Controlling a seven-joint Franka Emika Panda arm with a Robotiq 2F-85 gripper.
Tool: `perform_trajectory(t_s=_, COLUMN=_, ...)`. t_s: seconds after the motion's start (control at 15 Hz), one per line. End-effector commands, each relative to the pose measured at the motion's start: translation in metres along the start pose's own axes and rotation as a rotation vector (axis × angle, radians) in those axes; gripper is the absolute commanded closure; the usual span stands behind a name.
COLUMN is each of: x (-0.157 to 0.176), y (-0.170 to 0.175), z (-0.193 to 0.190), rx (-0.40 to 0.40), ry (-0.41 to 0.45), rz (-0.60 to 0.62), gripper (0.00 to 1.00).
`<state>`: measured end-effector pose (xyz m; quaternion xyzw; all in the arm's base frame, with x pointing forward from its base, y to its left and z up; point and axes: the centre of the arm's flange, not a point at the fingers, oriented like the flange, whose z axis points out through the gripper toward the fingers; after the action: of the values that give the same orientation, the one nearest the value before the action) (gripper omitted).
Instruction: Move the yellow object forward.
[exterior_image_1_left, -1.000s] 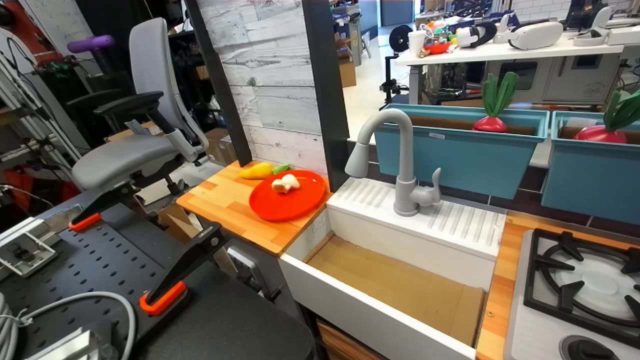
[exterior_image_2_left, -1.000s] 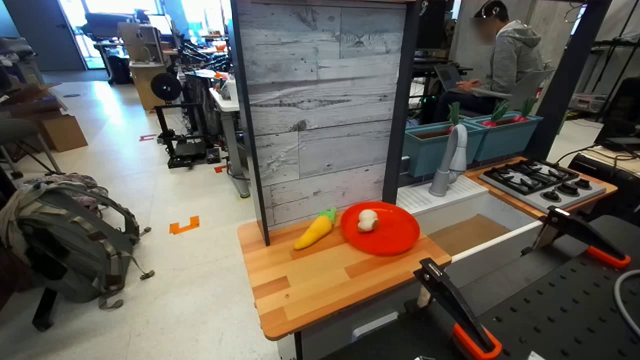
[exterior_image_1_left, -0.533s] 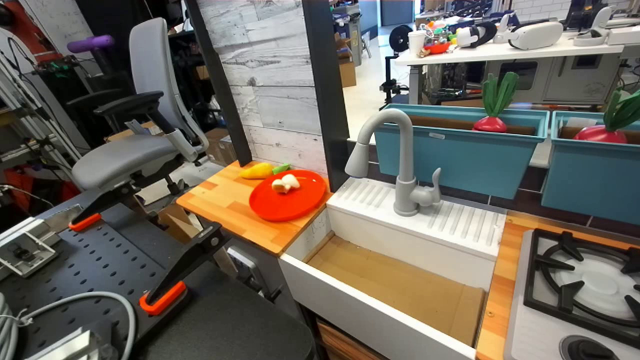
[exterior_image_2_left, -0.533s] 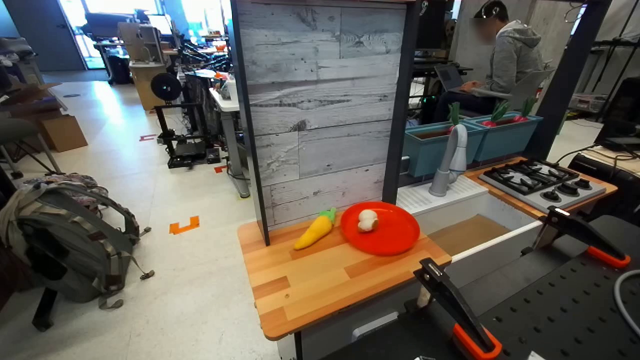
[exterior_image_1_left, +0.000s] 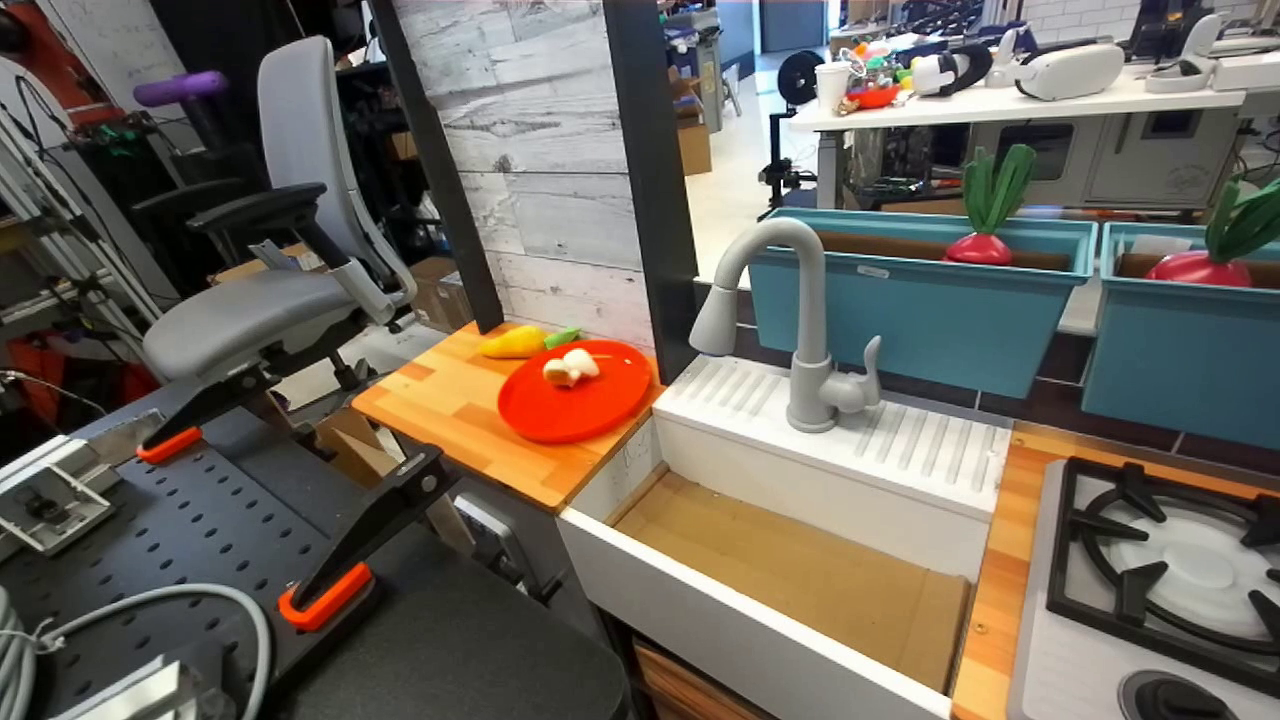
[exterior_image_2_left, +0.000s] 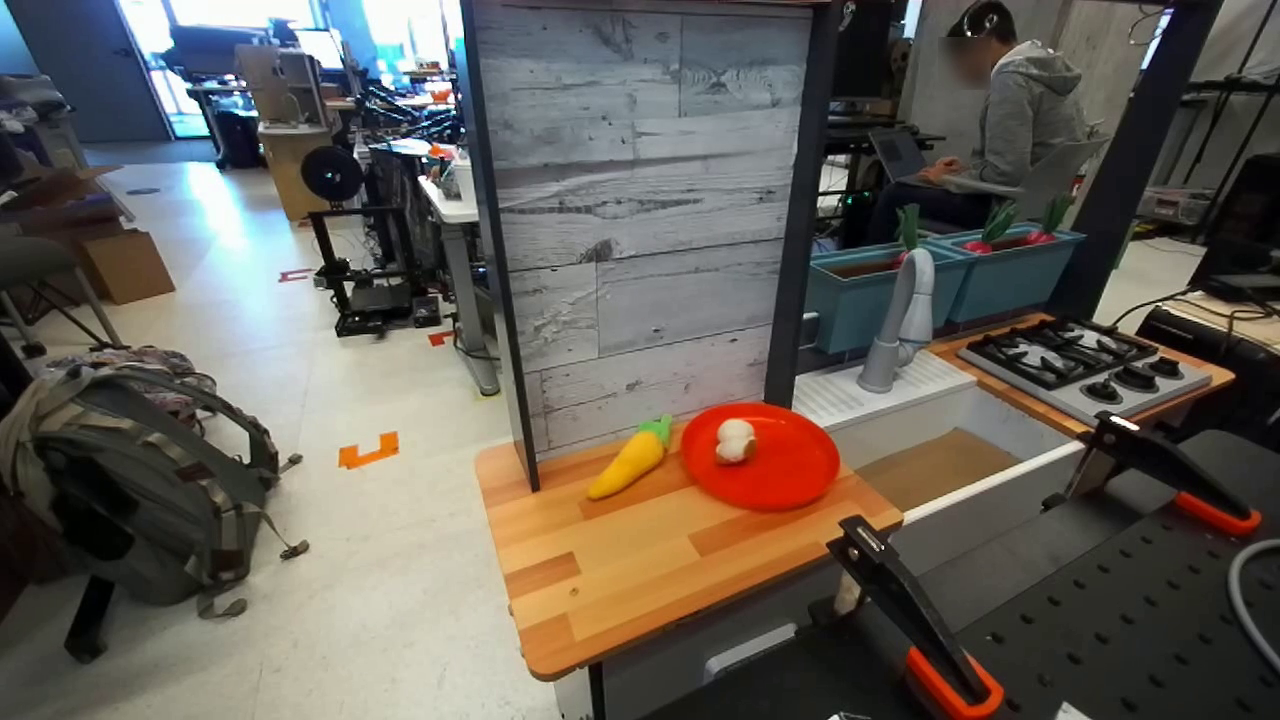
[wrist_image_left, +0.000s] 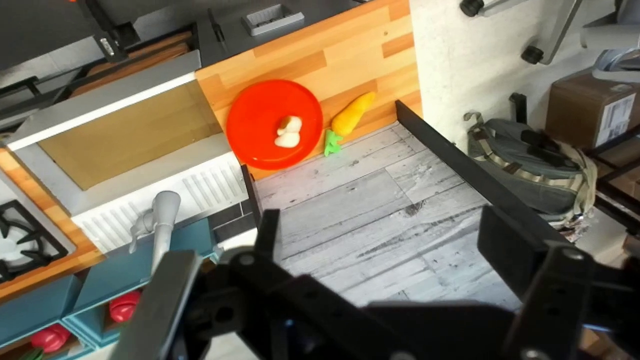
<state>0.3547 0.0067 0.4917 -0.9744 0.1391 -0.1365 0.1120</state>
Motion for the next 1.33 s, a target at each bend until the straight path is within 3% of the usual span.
perform_trajectory(t_s=0.0, x=-0.002, y=-0.032, z=0.063, rx=-0.009, ry=0.004, rz=0.034, gripper=0.0)
perform_trajectory(t_s=0.33, x=0.011, y=-0.058, z=0.147, rx=-0.015, ry=0.008, rz=0.102, gripper=0.0)
perform_trajectory(t_s=0.93, x=0.024, y=-0.082, z=0.309, rx=0.018, ry=-0.111, rz=0.22, gripper=0.0)
perform_trajectory(t_s=1.27, x=0.037, y=-0.093, z=0.392, rx=0.004, ry=-0.121, rz=0.273, gripper=0.0)
